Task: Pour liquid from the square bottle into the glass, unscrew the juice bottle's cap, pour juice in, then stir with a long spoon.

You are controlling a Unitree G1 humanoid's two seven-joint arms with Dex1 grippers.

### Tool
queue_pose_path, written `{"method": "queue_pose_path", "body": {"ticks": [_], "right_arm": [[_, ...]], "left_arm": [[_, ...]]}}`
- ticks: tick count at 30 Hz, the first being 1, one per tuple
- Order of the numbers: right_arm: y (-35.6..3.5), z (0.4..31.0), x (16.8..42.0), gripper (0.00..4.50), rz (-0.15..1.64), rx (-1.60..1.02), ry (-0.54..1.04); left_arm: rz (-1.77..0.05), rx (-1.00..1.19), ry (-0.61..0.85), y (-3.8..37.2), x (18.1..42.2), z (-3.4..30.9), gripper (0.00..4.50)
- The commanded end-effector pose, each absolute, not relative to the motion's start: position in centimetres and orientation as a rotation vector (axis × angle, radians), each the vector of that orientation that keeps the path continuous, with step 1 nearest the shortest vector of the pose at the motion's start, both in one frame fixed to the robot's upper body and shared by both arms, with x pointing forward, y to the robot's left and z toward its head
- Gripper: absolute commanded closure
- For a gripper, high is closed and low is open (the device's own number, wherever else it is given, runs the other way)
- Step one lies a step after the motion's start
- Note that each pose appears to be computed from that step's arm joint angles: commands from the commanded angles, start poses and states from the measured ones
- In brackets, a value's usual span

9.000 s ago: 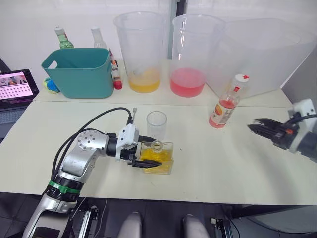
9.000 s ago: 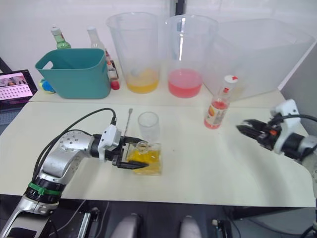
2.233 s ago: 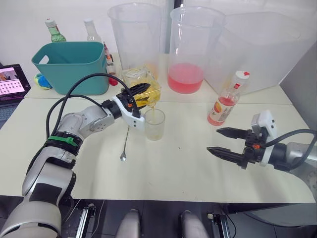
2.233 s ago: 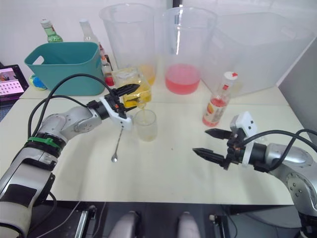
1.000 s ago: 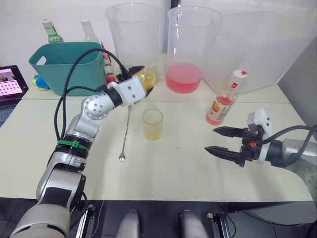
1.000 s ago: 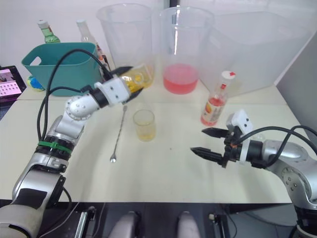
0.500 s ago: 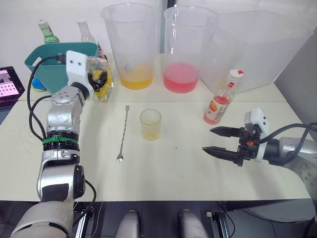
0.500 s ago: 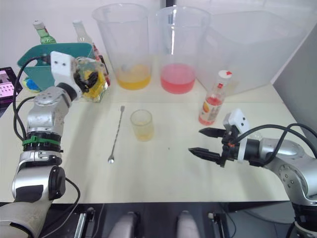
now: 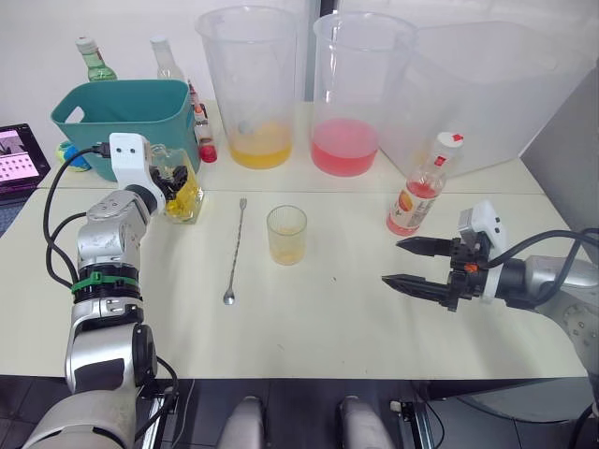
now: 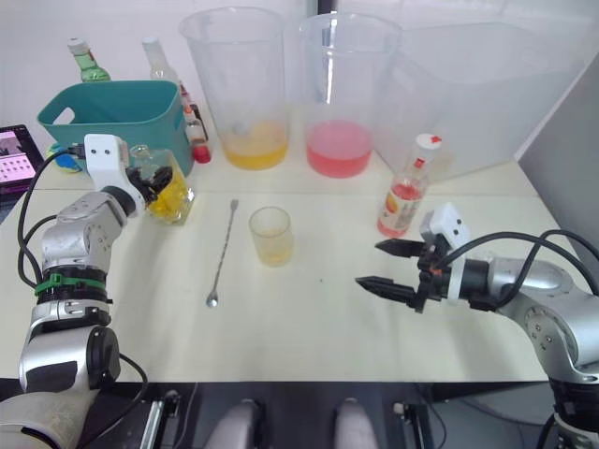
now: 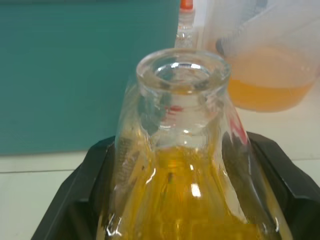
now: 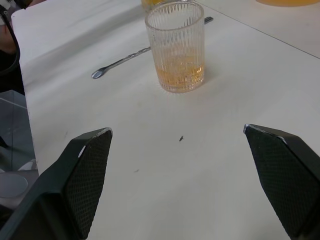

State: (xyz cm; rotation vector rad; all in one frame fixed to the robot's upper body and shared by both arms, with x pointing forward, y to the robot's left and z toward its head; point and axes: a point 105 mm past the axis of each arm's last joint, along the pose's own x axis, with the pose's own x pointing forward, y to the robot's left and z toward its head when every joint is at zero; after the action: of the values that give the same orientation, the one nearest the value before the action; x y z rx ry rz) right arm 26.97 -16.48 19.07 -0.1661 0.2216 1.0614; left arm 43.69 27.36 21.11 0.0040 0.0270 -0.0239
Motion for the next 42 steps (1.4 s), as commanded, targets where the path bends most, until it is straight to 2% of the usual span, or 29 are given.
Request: {"method": "queue_pose_path", "body": {"ticks": [1,11,13,14,15,18,24,26,29,32,37,40,42], "right_arm": [[-16.2,20.0,26.9,0.04,1.074,-0.192,0.181],[-15.9,20.0,27.0,0.04,1.082,-0.192,0.179],[-15.9,20.0,27.0,0.0,1.083,-0.192,0.178],[-15.8,20.0,27.0,0.0,1.083,-0.192,0.178],[-15.8,20.0,27.1,0.0,1.084,-0.192,0.177],[-15.8,20.1,27.1,0.0,1.086,-0.192,0.177],[-15.8,20.1,27.2,0.0,1.092,-0.192,0.177],[-15.8,20.0,27.2,0.0,1.094,-0.192,0.177],[-15.8,20.1,27.2,0.0,1.097,-0.194,0.175],[-15.8,20.1,27.3,0.0,1.099,-0.193,0.173],[-15.6,20.3,27.3,0.0,1.104,-0.182,0.165],[-15.5,20.3,27.2,0.0,1.103,-0.173,0.161],[-15.5,20.2,27.2,0.0,1.094,-0.171,0.159]], "left_arm": [[-0.012,0.034,-0.085,28.0,43.0,24.9,1.7],[-0.014,0.044,-0.007,27.9,42.8,23.7,1.7],[-0.013,0.027,-0.02,28.0,42.7,24.0,0.67],[-0.018,0.015,-0.027,27.9,42.6,24.2,0.36],[-0.026,0.001,-0.054,27.8,42.6,24.9,0.03],[-0.032,-0.014,-0.096,27.8,42.4,26.0,0.01],[-0.064,-0.014,-0.377,27.3,40.9,33.0,0.01],[-0.088,0.003,-0.423,26.9,40.5,34.3,0.01],[-0.282,0.006,-0.46,24.0,39.3,36.1,0.01],[-0.407,0.008,-0.446,22.3,38.6,36.3,0.01],[-0.679,0.228,-0.406,18.2,35.9,34.5,0.01],[-0.789,0.197,-0.404,17.7,34.4,32.8,0.01],[-0.912,0.046,-0.423,17.4,32.8,32.3,0.01]]}}
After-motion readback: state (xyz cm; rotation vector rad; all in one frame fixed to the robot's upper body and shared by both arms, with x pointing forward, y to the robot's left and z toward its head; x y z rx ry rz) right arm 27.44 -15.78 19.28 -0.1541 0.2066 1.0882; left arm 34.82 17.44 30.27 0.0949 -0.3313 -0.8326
